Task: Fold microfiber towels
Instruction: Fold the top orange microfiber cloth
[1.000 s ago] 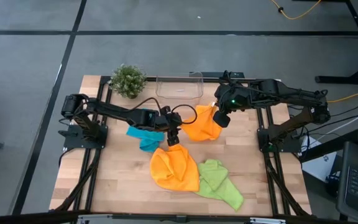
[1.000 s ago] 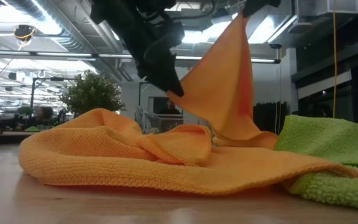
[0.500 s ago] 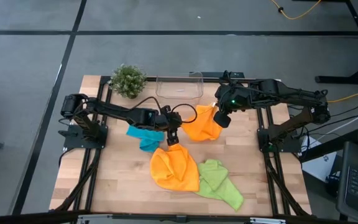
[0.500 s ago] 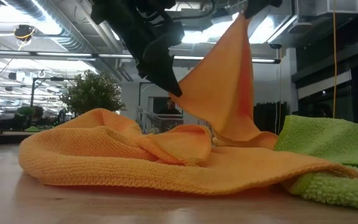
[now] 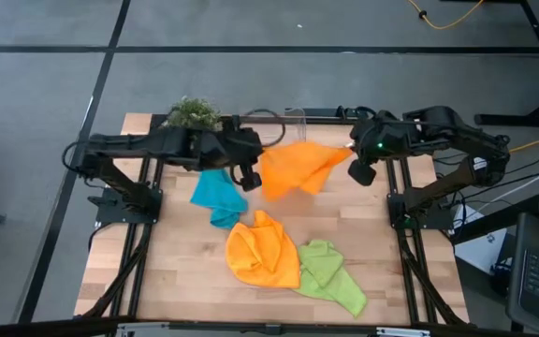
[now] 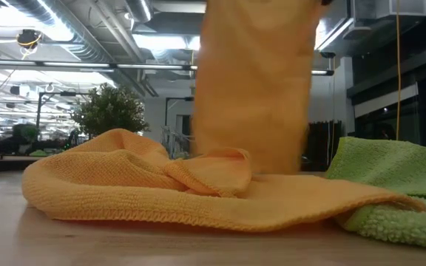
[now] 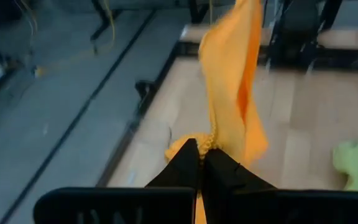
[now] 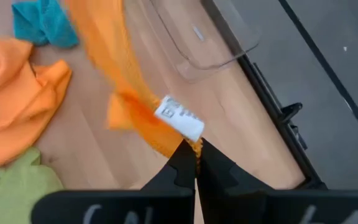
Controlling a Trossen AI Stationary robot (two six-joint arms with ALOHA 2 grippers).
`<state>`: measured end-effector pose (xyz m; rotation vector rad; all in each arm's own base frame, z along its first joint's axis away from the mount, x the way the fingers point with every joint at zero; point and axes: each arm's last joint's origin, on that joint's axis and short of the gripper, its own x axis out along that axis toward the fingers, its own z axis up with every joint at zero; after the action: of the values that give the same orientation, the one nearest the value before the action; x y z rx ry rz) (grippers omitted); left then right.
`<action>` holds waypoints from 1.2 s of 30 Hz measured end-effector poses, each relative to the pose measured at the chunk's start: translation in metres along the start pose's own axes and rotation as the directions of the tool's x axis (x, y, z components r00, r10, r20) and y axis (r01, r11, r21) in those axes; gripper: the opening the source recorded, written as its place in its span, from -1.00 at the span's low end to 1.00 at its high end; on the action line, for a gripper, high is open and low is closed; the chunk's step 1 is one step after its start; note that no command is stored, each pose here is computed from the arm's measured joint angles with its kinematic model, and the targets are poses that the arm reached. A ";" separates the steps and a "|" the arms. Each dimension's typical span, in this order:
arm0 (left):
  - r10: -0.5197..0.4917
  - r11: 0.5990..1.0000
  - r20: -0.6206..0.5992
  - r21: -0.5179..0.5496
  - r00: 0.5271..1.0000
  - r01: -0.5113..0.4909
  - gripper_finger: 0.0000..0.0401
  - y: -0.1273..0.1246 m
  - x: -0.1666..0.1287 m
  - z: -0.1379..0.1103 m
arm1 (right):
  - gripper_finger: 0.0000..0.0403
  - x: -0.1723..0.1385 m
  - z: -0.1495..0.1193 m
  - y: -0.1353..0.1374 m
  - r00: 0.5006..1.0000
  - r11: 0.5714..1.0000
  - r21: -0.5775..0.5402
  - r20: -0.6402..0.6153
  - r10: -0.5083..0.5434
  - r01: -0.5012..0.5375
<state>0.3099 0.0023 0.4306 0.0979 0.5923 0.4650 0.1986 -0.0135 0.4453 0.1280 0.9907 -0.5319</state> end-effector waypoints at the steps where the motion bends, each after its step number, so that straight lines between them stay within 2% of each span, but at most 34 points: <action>1: 0.003 1.000 0.003 0.006 1.000 -0.003 -1.00 0.001 -0.002 0.003 | -0.99 -0.002 -0.001 -0.001 1.000 1.000 0.000 0.003 0.000 0.000; 4: 0.010 1.000 0.009 -0.003 1.000 -0.010 -1.00 0.001 -0.002 0.008 | -0.99 -0.006 -0.004 -0.003 1.000 1.000 -0.003 0.006 0.030 -0.030; 7: -0.029 1.000 -0.012 0.008 1.000 0.029 -1.00 -0.004 0.003 0.006 | -0.99 -0.006 -0.005 0.001 0.984 0.980 -0.092 -0.048 0.171 -0.174; 8: -0.033 0.999 -0.023 0.016 0.999 0.034 -1.00 -0.006 0.006 0.005 | -0.99 -0.006 -0.005 0.002 0.985 0.981 -0.089 -0.048 0.166 -0.170; 12: -0.021 0.999 -0.039 0.033 0.999 0.023 -1.00 -0.013 0.013 0.003 | -0.99 -0.006 -0.004 -0.003 1.000 0.999 -0.020 0.005 0.029 -0.029; 13: -0.018 0.999 -0.031 0.029 0.999 0.019 -1.00 -0.013 0.013 0.004 | -0.99 -0.006 -0.004 -0.003 0.999 0.998 -0.044 -0.002 0.048 -0.048; 15: 0.003 1.000 -0.006 0.014 1.000 -0.003 -1.00 -0.010 0.013 0.008 | -0.99 -0.007 -0.006 0.000 0.988 0.981 -0.123 -0.037 0.149 -0.152; 16: 0.017 1.000 -0.010 0.022 1.000 -0.017 -1.00 -0.009 0.013 0.008 | -0.99 -0.007 -0.006 0.000 0.987 0.978 -0.136 -0.039 0.156 -0.160; 21: 0.104 0.993 0.070 0.050 0.992 -0.108 -1.00 0.001 -0.004 0.024 | -0.99 -0.009 -0.004 -0.011 0.996 0.992 -0.105 0.049 -0.072 0.076; 23: 0.111 0.992 0.091 0.046 0.990 -0.116 -1.00 0.004 -0.010 0.030 | -0.99 -0.011 -0.005 -0.014 0.993 0.990 -0.091 0.065 -0.102 0.108; 26: 0.105 0.994 0.123 0.021 0.987 -0.108 -1.00 0.006 -0.019 0.036 | -0.99 -0.014 -0.007 -0.015 0.996 0.996 -0.065 0.062 -0.062 0.066; 29: 0.080 0.997 0.149 -0.002 0.986 -0.081 -1.00 0.001 -0.028 0.040 | -0.99 -0.020 -0.009 -0.015 0.998 0.999 -0.038 0.056 0.036 -0.034; 36: -0.010 1.000 0.170 -0.027 0.985 0.015 -1.00 -0.024 -0.043 0.038 | -0.99 -0.039 -0.010 -0.003 0.966 0.968 0.010 0.069 0.249 -0.250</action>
<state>0.3092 -0.0365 0.4789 0.1057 0.4189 0.4482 0.1724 0.0017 0.4723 0.2464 0.8883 -0.3122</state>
